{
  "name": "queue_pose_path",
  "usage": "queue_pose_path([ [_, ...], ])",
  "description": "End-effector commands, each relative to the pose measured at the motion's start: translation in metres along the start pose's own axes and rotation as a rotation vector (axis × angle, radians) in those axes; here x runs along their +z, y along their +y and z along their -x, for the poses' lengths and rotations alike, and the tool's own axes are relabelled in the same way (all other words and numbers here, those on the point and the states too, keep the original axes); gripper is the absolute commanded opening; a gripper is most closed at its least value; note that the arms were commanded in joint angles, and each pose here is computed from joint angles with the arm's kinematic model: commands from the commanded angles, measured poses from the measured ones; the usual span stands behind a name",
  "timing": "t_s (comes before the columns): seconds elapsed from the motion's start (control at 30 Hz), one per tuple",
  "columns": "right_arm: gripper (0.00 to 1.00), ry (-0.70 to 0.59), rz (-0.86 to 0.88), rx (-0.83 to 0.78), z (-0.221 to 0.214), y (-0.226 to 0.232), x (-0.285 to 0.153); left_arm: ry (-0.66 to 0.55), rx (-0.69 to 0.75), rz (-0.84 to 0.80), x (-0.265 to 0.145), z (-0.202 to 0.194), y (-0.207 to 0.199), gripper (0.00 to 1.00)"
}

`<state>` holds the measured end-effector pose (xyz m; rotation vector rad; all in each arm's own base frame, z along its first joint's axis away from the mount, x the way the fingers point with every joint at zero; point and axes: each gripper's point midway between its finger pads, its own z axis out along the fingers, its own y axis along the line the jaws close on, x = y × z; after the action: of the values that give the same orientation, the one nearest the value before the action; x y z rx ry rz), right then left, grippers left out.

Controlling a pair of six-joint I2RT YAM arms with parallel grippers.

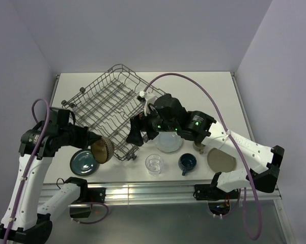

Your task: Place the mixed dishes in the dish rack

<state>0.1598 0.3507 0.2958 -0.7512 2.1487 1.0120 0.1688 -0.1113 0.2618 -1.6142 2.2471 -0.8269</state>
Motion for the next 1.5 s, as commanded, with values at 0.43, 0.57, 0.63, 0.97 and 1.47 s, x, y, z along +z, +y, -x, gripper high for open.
queue_pose_path([
  [0.43,1.0,-0.079,0.345,0.089,0.045,0.073,0.022,0.107,-0.018,-0.265,-0.044,-0.022,-0.084,0.0],
  [0.57,1.0,-0.068,0.326,0.095,0.042,0.068,0.031,0.109,-0.013,-0.274,-0.047,-0.023,-0.09,0.0],
  [0.63,1.0,-0.071,0.339,0.098,0.044,0.07,0.034,0.117,-0.01,-0.28,-0.048,-0.024,-0.092,0.0],
  [0.97,1.0,-0.07,0.287,0.092,0.045,0.06,0.051,0.132,-0.004,-0.29,-0.05,-0.027,-0.096,0.0],
  [1.47,1.0,-0.091,0.204,0.072,0.049,0.047,0.05,0.123,-0.003,-0.274,-0.046,-0.025,-0.091,0.0],
])
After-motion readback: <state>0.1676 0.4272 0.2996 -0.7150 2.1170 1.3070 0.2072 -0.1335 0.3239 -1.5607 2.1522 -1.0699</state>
